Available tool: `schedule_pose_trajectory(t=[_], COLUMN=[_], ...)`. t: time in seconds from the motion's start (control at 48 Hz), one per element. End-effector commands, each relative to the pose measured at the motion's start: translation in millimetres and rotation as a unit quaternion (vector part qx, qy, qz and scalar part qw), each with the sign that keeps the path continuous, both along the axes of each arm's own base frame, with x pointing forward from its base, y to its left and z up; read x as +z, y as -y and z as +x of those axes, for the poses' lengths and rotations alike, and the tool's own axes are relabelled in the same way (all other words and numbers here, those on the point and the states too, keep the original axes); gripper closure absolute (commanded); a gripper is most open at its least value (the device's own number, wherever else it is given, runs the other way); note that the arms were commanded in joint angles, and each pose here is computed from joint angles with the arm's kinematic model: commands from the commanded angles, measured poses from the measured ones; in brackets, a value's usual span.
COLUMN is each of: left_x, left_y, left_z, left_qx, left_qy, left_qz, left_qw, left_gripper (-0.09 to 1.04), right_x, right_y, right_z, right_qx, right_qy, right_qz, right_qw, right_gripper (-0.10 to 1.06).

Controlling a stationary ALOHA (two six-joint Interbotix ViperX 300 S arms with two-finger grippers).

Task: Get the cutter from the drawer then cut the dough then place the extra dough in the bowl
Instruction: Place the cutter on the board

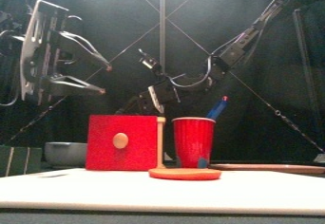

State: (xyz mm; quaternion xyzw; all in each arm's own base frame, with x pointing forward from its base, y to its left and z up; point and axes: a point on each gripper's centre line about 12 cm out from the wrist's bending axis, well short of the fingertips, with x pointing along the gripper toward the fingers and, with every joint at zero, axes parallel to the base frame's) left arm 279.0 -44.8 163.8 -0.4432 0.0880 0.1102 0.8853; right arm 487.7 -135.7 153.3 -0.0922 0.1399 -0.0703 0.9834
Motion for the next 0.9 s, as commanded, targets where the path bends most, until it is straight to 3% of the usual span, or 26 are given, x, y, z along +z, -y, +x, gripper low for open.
schedule_pose_trajectory(t=[0.021,0.229,0.417,0.562,0.771,0.896], left_x=[20,40,55,60,59,59], left_y=[-5,-10,-16,-23,-28,-29], left_z=[3,0,-7,-14,-26,-33], left_qx=[-0.018,-0.044,-0.044,-0.034,-0.031,-0.032], left_qy=[0.052,0.114,0.144,0.146,0.142,0.143], left_qz=[0.051,0.176,0.27,0.313,0.35,0.361], left_qw=[0.997,0.977,0.951,0.938,0.926,0.921], left_gripper=[0.17,0.25,0.33,0.33,0.34,0.34], right_x=[17,37,61,75,71,64], right_y=[-1,-17,-42,-63,-69,-69], right_z=[3,5,0,-6,-17,-21], right_qx=[0.001,0.015,0.016,0.018,-0.006,-0.014], right_qy=[0.018,0.034,0.022,-0.015,-0.094,-0.128], right_qz=[-0.005,-0.006,0.014,0.028,0.069,0.08], right_qw=[0.9998,0.9993,0.9995,0.9993,0.9931,0.9885], right_gripper=[0.98,0.98,0.98,0.98,0.96,0.85])
